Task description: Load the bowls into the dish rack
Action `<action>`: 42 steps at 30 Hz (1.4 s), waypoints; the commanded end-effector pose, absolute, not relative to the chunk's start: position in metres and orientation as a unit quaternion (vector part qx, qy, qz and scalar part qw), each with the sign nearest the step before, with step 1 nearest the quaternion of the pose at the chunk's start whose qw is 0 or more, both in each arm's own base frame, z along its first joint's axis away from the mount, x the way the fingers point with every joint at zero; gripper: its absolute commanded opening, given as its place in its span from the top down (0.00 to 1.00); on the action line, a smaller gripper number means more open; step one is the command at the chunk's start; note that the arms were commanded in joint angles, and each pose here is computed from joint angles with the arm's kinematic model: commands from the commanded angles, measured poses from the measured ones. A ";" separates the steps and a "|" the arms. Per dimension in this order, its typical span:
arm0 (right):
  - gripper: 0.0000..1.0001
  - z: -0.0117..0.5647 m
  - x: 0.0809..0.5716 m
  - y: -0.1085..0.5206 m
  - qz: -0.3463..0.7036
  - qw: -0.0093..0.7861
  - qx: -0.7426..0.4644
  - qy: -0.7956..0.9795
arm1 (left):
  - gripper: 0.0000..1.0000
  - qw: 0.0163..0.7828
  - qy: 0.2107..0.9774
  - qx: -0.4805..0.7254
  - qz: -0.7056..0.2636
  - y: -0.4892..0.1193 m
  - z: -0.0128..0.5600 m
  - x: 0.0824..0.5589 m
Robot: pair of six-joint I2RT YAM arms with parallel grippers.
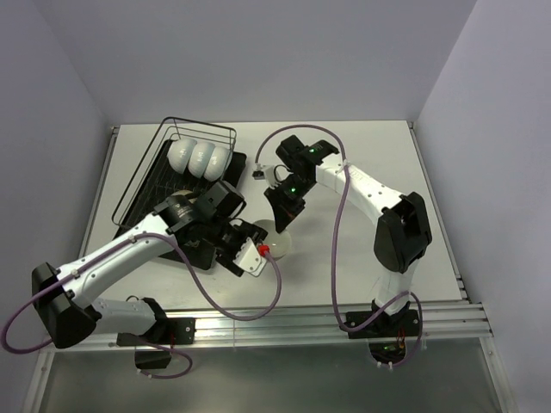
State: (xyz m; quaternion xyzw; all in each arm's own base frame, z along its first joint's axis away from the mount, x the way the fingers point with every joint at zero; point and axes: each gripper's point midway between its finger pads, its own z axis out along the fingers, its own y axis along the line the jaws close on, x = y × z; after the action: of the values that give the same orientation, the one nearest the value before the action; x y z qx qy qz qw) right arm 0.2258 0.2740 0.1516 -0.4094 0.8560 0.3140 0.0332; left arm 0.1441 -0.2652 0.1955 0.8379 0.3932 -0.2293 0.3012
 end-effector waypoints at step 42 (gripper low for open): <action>0.00 0.390 0.294 0.224 0.325 0.490 -0.465 0.662 | 1.00 0.301 0.569 0.494 -0.584 -0.251 0.300 0.165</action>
State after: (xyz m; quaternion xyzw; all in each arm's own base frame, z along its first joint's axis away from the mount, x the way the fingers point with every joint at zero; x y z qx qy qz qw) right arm 0.3082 0.2187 0.3528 -0.3839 0.7497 0.3361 0.4214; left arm 0.1760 -0.2440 0.2587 0.4957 0.6317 -0.5115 0.3058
